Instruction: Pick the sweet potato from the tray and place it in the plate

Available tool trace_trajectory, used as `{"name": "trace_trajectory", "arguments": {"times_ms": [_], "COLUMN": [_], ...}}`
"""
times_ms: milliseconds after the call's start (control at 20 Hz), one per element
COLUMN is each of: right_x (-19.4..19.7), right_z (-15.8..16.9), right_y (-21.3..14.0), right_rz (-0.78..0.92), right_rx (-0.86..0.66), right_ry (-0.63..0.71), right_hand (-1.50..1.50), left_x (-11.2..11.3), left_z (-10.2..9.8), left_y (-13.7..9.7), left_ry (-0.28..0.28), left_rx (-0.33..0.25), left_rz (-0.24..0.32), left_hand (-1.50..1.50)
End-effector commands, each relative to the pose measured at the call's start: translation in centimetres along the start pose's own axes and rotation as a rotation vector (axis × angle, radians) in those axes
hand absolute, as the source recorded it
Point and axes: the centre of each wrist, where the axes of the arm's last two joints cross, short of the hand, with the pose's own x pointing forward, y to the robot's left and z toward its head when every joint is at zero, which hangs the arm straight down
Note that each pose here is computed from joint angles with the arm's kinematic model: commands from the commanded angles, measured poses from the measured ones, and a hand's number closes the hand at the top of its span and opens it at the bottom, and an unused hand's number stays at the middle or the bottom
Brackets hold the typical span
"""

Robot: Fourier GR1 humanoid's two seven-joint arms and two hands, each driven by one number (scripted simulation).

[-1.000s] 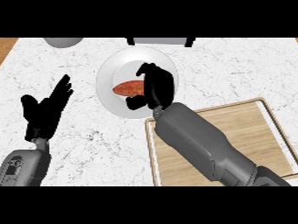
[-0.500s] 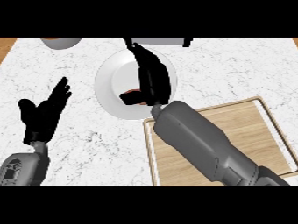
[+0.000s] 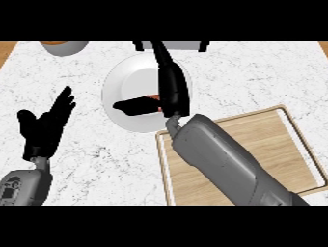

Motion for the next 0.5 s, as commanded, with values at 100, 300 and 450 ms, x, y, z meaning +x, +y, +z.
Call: {"name": "trace_trajectory", "arguments": {"times_ms": [100,300,450], "right_x": [-1.7,-4.7,-7.5], "right_z": [1.5,1.8,0.9], "right_y": [-1.3,-1.6,-5.5], "right_rz": [-0.172,-0.134,-0.117], "right_rx": [0.077,0.048,0.057], "right_ry": [0.053,-0.020,0.002], "right_hand": [-1.50,-1.50,-1.50], "left_x": [1.0,1.5,0.7], "left_z": [0.4,0.6,1.1], "left_y": [0.5,0.7,0.5], "left_ry": [0.009,-0.003,0.004], "left_rx": [0.006,0.007,0.020], "left_rz": [-0.004,0.001,0.000], "left_hand": [0.00,0.00,0.00]}}
